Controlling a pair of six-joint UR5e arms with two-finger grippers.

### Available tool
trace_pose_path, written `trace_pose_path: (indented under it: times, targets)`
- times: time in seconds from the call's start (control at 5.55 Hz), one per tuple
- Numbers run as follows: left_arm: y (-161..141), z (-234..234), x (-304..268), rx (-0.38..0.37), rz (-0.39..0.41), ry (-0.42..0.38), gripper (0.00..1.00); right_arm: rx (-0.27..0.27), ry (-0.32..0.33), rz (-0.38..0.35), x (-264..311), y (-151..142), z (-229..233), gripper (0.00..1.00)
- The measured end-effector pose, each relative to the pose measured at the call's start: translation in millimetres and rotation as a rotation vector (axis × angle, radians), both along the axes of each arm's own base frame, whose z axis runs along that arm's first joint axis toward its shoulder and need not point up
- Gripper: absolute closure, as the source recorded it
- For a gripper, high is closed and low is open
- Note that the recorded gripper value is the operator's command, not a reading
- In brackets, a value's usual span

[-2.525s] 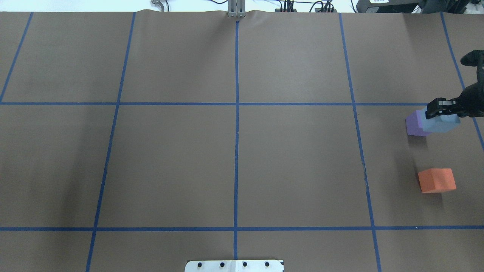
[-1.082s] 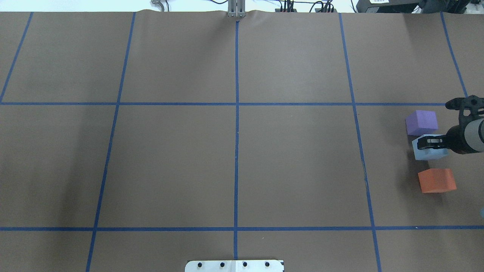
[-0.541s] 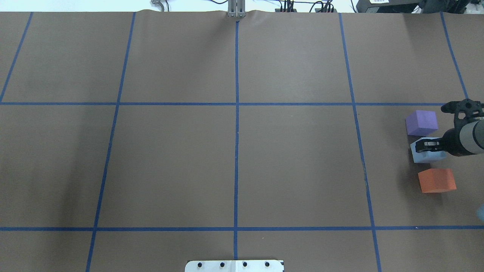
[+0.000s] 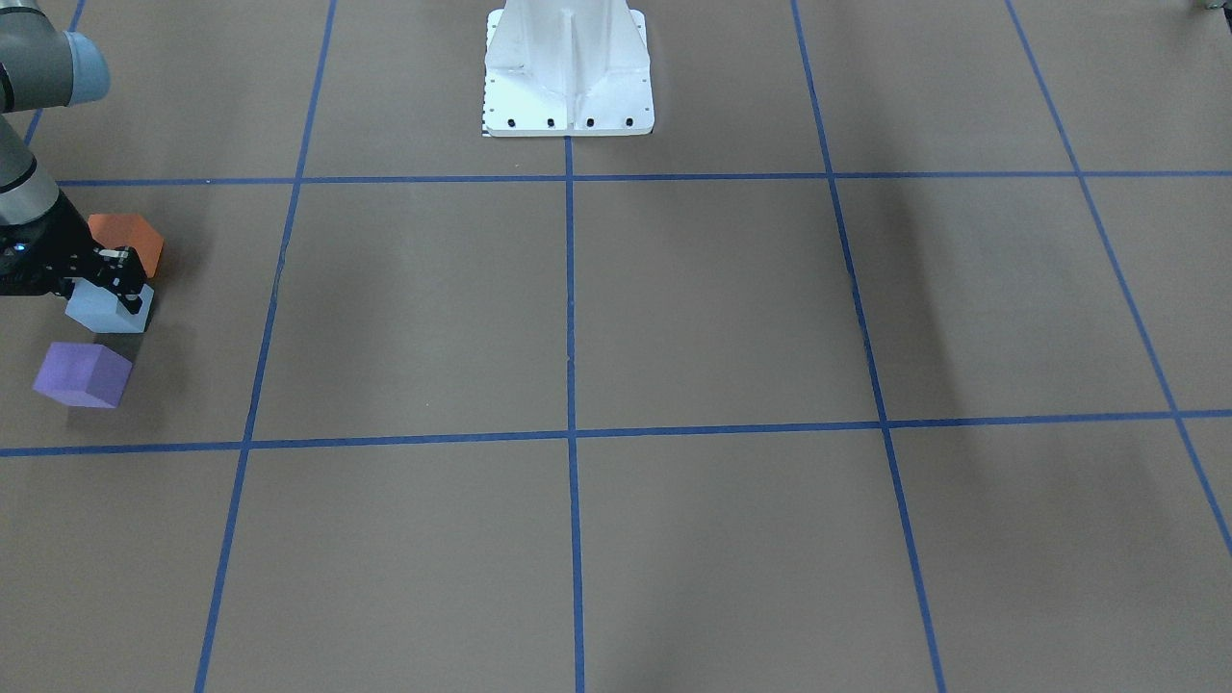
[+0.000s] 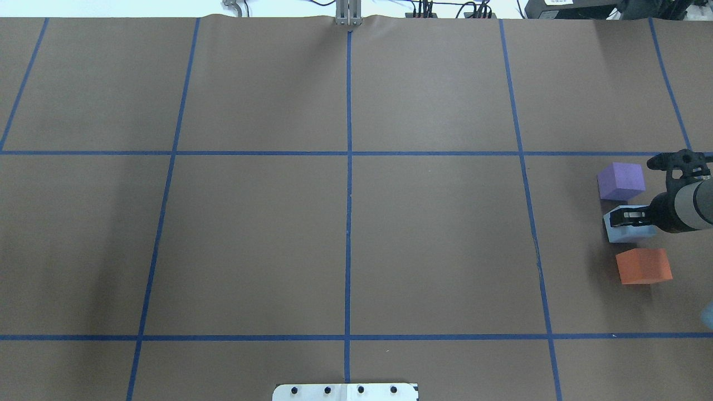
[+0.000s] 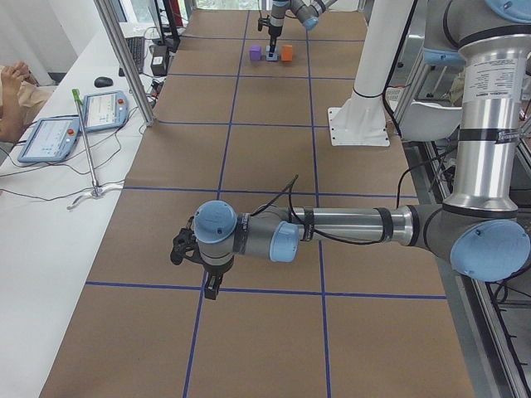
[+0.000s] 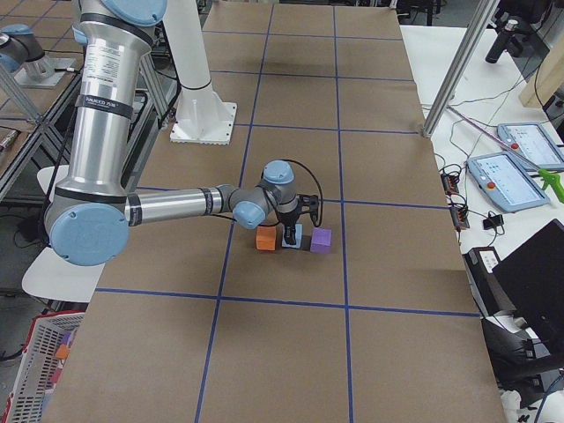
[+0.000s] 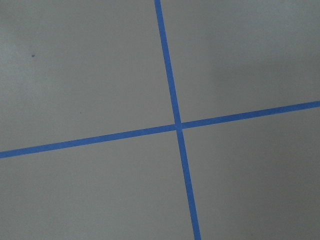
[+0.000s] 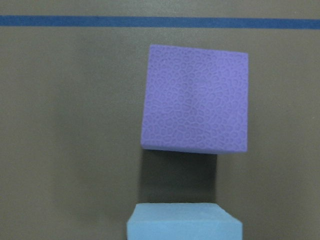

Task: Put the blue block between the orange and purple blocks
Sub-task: 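Lower the cube between the purple and orange cubes with the right gripper, then open the right gripper and lift it away from the cubes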

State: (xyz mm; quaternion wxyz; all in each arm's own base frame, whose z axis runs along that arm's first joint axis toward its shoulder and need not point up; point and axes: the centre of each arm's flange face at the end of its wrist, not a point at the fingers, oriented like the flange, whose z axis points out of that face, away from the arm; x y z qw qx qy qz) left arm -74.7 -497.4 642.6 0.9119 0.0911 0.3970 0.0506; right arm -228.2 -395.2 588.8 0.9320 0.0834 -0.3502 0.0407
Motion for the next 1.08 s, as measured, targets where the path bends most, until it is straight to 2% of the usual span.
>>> trace_pose_path:
  times: [0.36, 0.72, 1.08]
  targets:
    - [2.4, 2.1, 0.1, -0.001, 0.001, 0.0, 0.0, 0.022, -0.002, 0.005, 0.5, -1.0, -1.7, 0.0]
    - [5.8, 4.7, 0.5, 0.0, 0.002, 0.001, 0.0, 0.068, -0.019, -0.011, 14.0, -4.1, -19.2, 0.0]
    - [8.5, 6.8, 0.7, -0.002, 0.002, 0.001, 0.0, 0.082, -0.042, -0.035, 81.0, -24.7, -25.1, 0.0]
